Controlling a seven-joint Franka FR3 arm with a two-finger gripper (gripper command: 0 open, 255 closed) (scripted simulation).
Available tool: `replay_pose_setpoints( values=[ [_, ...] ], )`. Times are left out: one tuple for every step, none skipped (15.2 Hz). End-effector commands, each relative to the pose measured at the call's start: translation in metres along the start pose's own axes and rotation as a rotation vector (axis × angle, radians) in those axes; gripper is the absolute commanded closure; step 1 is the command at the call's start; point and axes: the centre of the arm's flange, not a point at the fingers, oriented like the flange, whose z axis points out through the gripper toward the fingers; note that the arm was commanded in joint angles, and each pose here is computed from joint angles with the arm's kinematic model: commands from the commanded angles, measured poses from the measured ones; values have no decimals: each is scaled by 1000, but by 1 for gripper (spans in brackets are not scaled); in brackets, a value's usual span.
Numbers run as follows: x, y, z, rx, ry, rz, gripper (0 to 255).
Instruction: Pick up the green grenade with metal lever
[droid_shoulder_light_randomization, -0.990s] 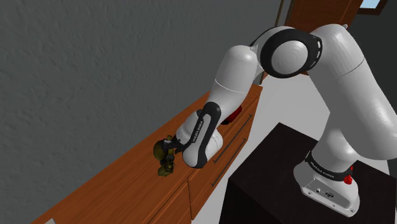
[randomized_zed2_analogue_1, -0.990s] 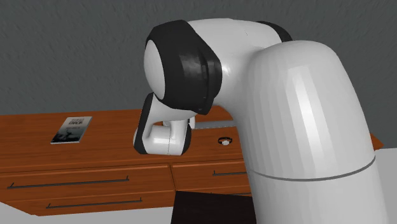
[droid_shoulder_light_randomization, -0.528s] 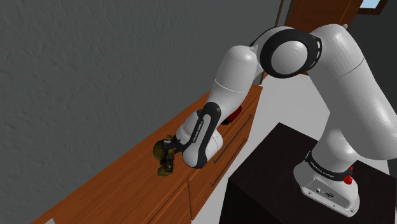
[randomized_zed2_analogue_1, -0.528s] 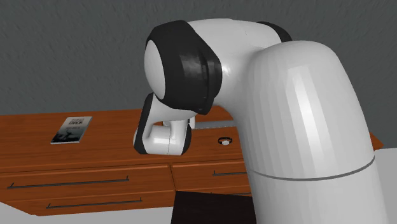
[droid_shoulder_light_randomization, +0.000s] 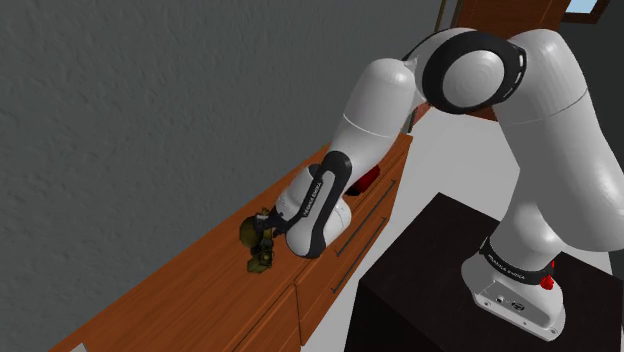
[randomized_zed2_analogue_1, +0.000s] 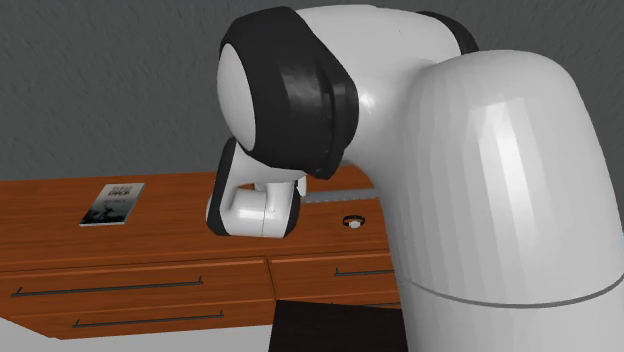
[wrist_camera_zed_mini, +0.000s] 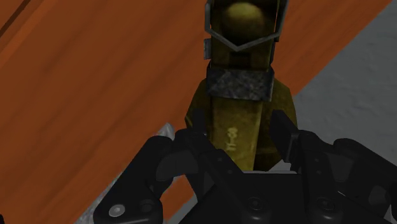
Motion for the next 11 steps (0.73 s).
replay_pose_setpoints(
  values=[
    [3,-6,-9,1,1,0,255],
    [4,-8,-14,1,1,0,255],
    [5,-11,-18,1,1,0,255],
    [7,-13,-23,1,1,0,255],
    [8,-16,-27,1,1,0,255],
    [9,-19,-32,1,1,0,255],
    [10,-21,-36,1,1,0,255],
    [12,-24,-40,1,1,0,255],
    [13,-26,-45,1,1,0,255],
    [13,-27,-46,1,1,0,255],
    [13,-27,-46,1,0,0,255]
  ],
)
